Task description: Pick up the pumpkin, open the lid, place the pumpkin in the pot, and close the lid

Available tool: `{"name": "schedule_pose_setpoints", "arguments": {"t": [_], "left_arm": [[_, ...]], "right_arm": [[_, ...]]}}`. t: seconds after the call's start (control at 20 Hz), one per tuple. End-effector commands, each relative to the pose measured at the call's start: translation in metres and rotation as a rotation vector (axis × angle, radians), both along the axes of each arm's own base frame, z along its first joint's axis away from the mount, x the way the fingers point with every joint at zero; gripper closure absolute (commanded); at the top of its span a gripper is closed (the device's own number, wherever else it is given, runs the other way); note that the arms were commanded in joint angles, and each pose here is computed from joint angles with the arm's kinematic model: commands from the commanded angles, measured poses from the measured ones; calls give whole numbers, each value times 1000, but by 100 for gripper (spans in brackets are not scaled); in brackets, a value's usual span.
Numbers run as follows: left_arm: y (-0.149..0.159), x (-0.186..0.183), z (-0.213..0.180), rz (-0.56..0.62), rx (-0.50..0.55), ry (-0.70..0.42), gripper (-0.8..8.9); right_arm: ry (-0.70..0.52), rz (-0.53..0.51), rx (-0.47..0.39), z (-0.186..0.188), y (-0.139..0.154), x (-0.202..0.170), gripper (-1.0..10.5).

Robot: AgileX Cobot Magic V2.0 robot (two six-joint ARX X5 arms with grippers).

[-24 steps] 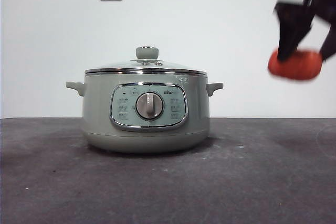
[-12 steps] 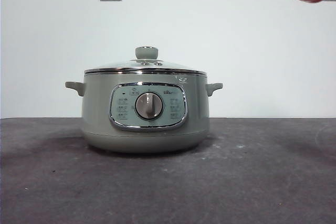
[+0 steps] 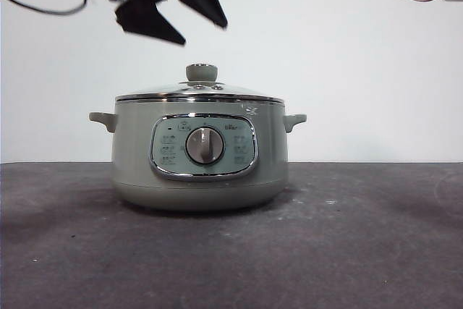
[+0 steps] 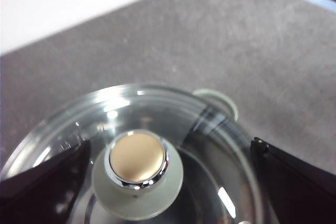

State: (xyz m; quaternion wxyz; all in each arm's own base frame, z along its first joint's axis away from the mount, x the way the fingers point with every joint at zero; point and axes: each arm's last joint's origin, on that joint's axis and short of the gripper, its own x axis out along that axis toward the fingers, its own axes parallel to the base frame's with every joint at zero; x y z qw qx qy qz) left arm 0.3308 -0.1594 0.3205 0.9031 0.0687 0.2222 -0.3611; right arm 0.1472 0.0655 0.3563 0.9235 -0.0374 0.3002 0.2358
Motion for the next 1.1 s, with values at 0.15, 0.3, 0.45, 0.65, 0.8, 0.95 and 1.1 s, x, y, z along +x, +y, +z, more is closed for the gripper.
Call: {"name": "schedule_pose_setpoints", "arguments": {"t": [0.15, 0.3, 0.45, 0.65, 0.8, 0.95, 1.1], "left_arm": [[-8, 16, -27, 5, 39, 32, -31], [-11, 23, -39, 9, 50, 52, -30], [-15, 22, -41, 29, 69, 45, 96], [-14, 23, -41, 38, 72, 43, 560], [-14, 23, -41, 38, 72, 42, 701], [-14, 23, -40, 38, 71, 42, 806], [-14, 23, -41, 38, 68, 45, 826]], "right_arm": [[-1, -4, 13, 1, 0, -1, 959], [-1, -5, 12, 1, 0, -1, 959], [-2, -6, 10, 1, 0, 0, 959], [-3, -6, 7, 1, 0, 0, 959], [-3, -8, 6, 0, 0, 0, 959], [-3, -8, 5, 0, 0, 0, 959], [0, -8, 5, 0, 0, 0, 959]]}}
